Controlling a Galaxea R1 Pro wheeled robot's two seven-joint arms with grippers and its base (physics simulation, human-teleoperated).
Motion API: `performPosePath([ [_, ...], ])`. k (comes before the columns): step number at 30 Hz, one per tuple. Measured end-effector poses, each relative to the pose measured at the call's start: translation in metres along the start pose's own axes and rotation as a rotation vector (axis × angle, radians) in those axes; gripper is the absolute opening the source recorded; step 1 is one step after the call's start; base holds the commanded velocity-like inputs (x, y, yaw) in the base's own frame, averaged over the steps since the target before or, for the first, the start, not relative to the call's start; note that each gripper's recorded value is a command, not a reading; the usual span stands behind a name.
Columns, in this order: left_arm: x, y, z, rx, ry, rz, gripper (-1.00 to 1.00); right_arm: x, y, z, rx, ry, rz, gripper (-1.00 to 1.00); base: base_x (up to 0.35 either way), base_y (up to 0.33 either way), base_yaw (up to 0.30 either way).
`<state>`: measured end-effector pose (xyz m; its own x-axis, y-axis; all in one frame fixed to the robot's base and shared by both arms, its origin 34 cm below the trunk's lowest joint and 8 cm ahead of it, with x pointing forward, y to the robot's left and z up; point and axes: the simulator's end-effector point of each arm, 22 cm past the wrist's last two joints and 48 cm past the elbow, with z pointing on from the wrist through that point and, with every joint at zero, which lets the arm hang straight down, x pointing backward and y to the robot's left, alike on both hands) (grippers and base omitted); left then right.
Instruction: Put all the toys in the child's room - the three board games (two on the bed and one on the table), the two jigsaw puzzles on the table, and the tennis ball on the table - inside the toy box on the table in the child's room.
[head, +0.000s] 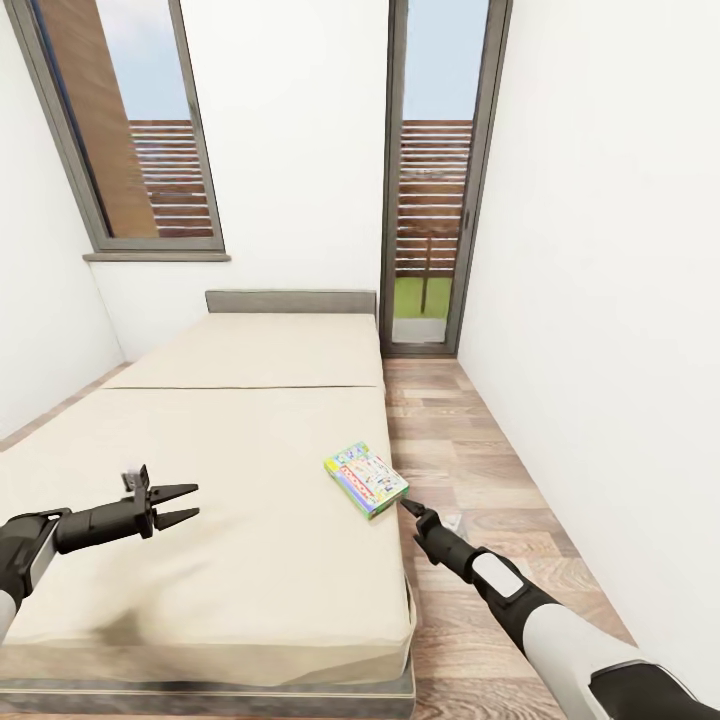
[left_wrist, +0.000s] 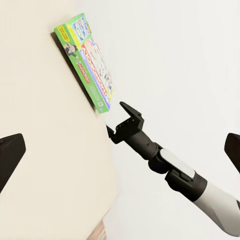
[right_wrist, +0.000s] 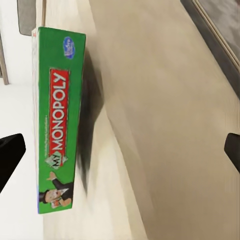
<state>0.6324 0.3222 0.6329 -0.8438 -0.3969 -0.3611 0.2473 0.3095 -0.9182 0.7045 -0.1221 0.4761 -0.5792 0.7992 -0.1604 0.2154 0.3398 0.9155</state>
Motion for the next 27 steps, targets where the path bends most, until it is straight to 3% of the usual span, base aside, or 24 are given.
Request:
performPosePath([
  [27, -0.0002, 0.0001, -0.0003, 0.000, -0.001, 0.001, 1.00, -0.0069, -0.0026, -0.0028, 0.003, -0.008, -0.006, 1.00, 0.000, 0.000, 0.000],
])
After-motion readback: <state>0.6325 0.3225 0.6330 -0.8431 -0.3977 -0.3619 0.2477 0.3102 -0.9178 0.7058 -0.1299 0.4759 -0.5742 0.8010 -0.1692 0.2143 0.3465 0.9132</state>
